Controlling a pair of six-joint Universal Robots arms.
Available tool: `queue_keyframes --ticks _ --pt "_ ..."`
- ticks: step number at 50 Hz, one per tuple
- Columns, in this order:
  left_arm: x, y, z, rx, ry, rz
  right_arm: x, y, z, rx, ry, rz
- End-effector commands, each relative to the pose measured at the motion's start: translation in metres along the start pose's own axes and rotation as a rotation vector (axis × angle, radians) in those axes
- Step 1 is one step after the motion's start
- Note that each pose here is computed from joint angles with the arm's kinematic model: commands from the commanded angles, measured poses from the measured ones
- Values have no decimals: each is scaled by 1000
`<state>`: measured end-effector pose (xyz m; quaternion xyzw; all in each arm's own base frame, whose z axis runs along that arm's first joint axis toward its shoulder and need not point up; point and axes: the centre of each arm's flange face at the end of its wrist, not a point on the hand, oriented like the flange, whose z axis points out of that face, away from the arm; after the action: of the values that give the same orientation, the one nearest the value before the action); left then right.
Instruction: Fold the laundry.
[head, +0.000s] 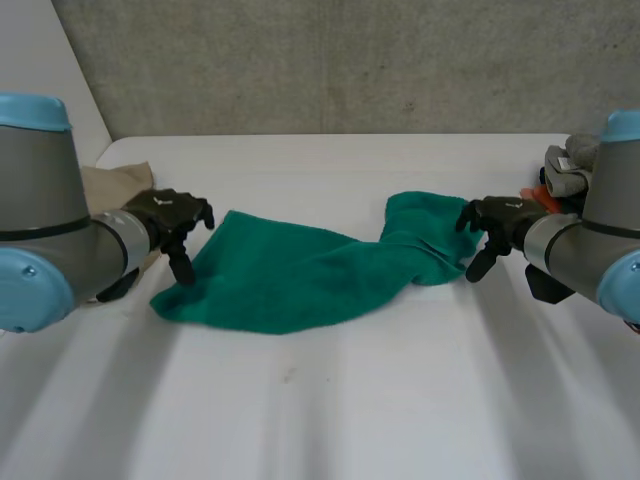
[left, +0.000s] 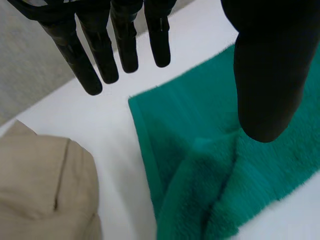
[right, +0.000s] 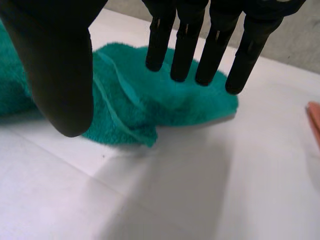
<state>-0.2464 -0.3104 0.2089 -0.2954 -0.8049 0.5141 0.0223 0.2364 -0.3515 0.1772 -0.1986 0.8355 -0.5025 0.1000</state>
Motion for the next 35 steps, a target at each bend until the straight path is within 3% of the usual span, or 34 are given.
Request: queue_keyframes --ticks 1,21,27,35 --pt "5 17 14 -41 9 28 -4 24 23 14 -16 22" --pt "-8 28 17 -77 -11 30 -30 41 44 122 -21 -22" --pt "-8 31 18 -77 -5 41 -28 14 17 190 -15 -37" --pt "-1 38 26 -95 19 88 -38 -31 -36 333 -64 -220"
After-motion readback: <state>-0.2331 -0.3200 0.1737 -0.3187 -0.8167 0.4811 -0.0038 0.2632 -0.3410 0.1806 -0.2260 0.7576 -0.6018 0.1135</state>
